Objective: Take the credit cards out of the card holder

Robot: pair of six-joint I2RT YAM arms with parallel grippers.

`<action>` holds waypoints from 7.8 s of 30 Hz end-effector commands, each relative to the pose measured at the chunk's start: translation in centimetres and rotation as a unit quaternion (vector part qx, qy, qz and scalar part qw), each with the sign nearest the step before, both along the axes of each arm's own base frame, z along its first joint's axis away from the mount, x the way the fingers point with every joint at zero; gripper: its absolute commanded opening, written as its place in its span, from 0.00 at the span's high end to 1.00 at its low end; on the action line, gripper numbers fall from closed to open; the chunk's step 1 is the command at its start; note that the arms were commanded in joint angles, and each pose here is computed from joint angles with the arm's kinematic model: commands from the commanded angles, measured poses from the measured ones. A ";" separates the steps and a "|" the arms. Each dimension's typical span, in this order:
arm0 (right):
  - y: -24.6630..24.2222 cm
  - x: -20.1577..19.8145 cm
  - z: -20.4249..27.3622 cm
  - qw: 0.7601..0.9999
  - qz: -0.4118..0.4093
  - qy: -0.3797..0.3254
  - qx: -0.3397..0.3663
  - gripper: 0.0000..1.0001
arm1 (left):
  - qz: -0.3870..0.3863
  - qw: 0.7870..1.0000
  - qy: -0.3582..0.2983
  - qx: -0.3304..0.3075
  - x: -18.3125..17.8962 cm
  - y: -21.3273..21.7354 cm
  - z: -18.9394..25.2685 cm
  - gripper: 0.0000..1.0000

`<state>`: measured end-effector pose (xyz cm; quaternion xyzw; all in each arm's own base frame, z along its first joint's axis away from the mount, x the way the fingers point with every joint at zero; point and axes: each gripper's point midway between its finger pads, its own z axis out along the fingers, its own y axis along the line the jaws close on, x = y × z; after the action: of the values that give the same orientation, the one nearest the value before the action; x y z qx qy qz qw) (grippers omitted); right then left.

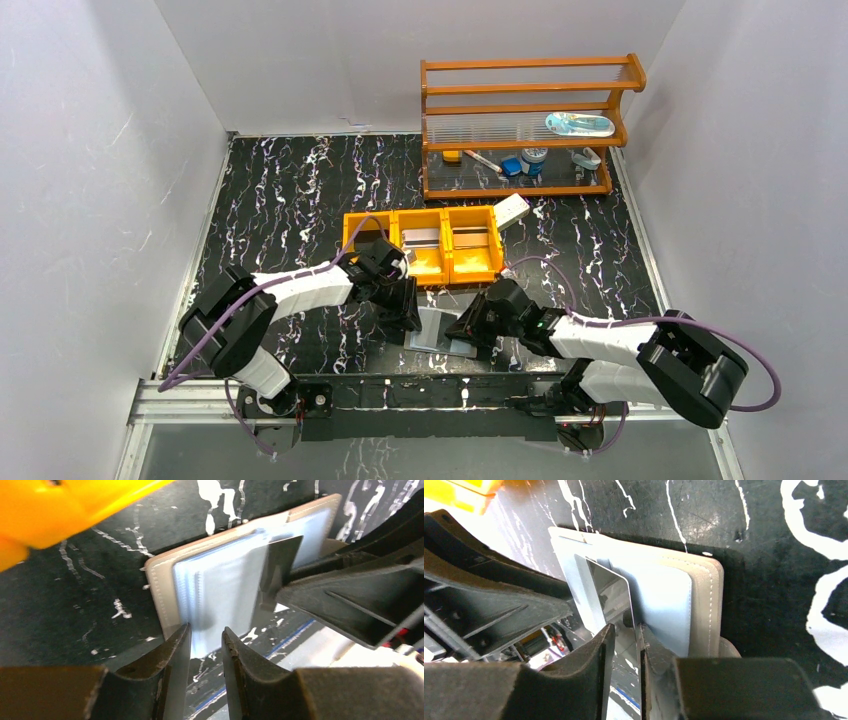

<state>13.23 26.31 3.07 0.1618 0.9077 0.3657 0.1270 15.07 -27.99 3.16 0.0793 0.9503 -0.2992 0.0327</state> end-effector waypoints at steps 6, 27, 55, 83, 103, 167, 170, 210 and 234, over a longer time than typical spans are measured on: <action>-0.2 1.0 0.0 0.999 -0.031 0.002 0.027 0.57 | 0.004 0.999 -0.007 0.043 -0.6 1.9 -0.5 0.70; -1.6 0.2 -2.0 0.999 -0.034 0.026 -0.011 0.82 | -0.071 0.995 -0.009 -0.067 0.4 -4.5 4.8 0.55; 1.5 0.2 0.2 0.996 0.016 0.008 0.086 0.65 | -0.019 0.998 0.021 0.050 -1.9 0.0 -1.3 0.81; 0.8 0.9 1.2 0.995 -0.001 -0.026 0.097 0.68 | -0.056 0.997 0.051 0.034 -3.6 0.1 -2.5 0.92; 0.9 1.1 1.4 0.994 0.018 -0.050 0.090 1.00 | -0.039 0.999 0.017 0.027 -2.4 -0.3 -1.0 0.90; 3.3 1.1 17.7 0.910 0.070 -0.243 0.329 1.00 | -0.062 0.904 -0.029 -0.423 -0.3 -1.6 17.7 0.89; 3.3 1.0 17.5 0.909 0.067 -0.238 0.335 1.00 | -0.070 0.901 -0.032 -0.426 -0.6 -1.6 18.0 0.97; -0.3 2.3 12.0 0.962 -0.018 -0.192 0.191 0.23 | -0.124 0.887 -0.423 0.134 12.4 10.2 15.0 1.00; -2.3 2.3 11.1 0.967 -0.050 -0.190 0.163 0.20 | -0.398 0.705 -0.483 0.334 21.7 12.3 7.9 1.00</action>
<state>14.85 24.55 13.37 0.1337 0.7973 0.5231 0.2699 35.09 -16.17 10.86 0.5754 0.7437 0.0921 0.3277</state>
